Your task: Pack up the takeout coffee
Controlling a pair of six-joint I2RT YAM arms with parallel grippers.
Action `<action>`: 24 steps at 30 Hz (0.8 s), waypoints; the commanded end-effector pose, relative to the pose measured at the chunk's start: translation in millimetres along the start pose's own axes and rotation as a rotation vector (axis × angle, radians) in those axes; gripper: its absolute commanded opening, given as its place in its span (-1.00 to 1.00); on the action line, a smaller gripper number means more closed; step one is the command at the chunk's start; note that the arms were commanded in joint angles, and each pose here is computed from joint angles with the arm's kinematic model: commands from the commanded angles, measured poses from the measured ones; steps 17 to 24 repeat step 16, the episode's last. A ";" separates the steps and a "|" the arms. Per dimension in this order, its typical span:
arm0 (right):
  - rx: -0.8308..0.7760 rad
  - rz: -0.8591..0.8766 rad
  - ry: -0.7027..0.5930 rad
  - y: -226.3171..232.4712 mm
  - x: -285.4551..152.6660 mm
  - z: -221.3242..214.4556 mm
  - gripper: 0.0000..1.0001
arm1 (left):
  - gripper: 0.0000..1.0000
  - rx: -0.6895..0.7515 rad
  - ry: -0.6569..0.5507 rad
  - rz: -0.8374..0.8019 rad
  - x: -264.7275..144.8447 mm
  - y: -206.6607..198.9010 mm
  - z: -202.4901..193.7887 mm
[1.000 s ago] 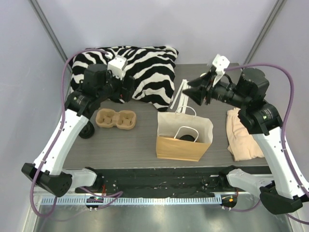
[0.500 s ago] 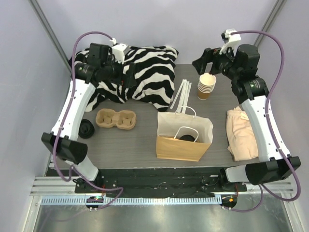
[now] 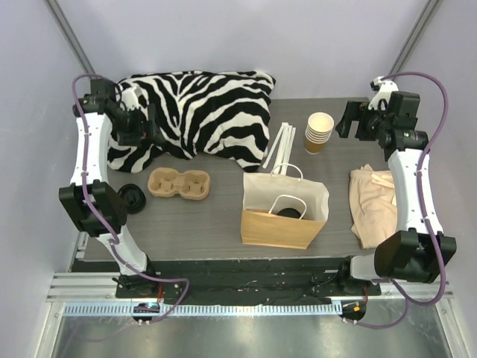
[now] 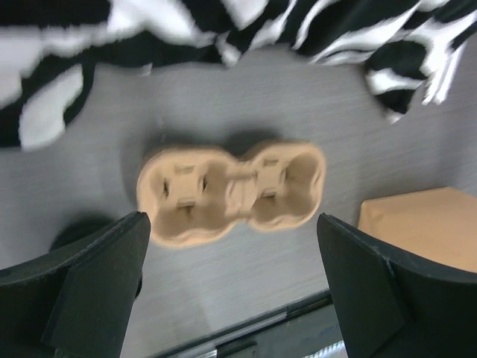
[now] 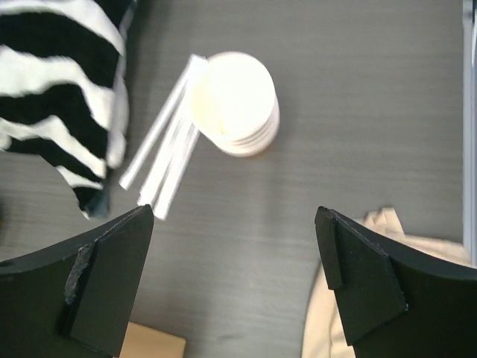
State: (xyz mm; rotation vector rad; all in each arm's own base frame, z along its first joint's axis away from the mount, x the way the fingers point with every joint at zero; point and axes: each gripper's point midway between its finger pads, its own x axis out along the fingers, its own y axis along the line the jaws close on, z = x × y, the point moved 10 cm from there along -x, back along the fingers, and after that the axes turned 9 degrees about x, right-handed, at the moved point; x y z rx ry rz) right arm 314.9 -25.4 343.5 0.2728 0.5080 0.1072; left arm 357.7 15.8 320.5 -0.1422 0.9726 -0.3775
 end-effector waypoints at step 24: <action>0.015 -0.036 0.119 -6.3 -49.2 -60.3 0.99 | 0.99 0.017 -0.015 0.166 -38.5 -9.6 -73.6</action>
